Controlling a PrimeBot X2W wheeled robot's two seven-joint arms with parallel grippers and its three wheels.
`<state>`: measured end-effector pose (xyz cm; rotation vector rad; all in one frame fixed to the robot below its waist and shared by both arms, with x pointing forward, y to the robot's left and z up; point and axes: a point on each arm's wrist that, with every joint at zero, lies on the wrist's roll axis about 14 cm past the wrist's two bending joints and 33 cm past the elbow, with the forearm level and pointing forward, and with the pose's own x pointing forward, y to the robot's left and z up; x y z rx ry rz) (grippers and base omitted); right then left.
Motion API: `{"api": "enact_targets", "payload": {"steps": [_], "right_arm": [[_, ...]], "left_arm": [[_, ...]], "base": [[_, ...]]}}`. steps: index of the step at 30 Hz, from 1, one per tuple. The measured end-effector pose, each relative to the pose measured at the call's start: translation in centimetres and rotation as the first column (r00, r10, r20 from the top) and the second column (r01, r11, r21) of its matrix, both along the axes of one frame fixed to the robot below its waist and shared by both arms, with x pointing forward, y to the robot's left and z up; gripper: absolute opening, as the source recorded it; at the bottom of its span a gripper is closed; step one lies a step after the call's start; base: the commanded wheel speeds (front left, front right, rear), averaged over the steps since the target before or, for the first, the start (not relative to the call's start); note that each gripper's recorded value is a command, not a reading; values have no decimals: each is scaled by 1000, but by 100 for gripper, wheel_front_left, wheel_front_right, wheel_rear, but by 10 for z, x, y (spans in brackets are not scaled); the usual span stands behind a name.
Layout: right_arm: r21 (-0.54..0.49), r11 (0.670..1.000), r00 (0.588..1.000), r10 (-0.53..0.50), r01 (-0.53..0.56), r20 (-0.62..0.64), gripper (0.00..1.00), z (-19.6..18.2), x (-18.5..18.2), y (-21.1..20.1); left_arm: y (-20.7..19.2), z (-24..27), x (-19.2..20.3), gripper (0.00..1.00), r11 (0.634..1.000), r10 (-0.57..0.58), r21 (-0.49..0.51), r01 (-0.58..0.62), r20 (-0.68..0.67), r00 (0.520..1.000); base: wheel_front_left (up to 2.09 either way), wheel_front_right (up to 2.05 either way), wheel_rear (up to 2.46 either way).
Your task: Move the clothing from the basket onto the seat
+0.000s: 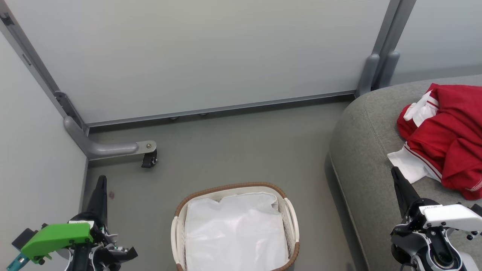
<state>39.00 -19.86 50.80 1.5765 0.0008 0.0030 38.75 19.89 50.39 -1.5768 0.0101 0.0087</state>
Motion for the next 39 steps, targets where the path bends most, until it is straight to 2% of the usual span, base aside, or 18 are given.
{"api": "enact_targets", "payload": {"steps": [39], "right_arm": [[0, 1000, 1000, 0, 0, 0, 0, 0, 0, 0]], "left_arm": [[0, 0, 0, 0, 1000, 0, 0, 0, 0, 1000]], "base": [[0, 0, 0]]}}
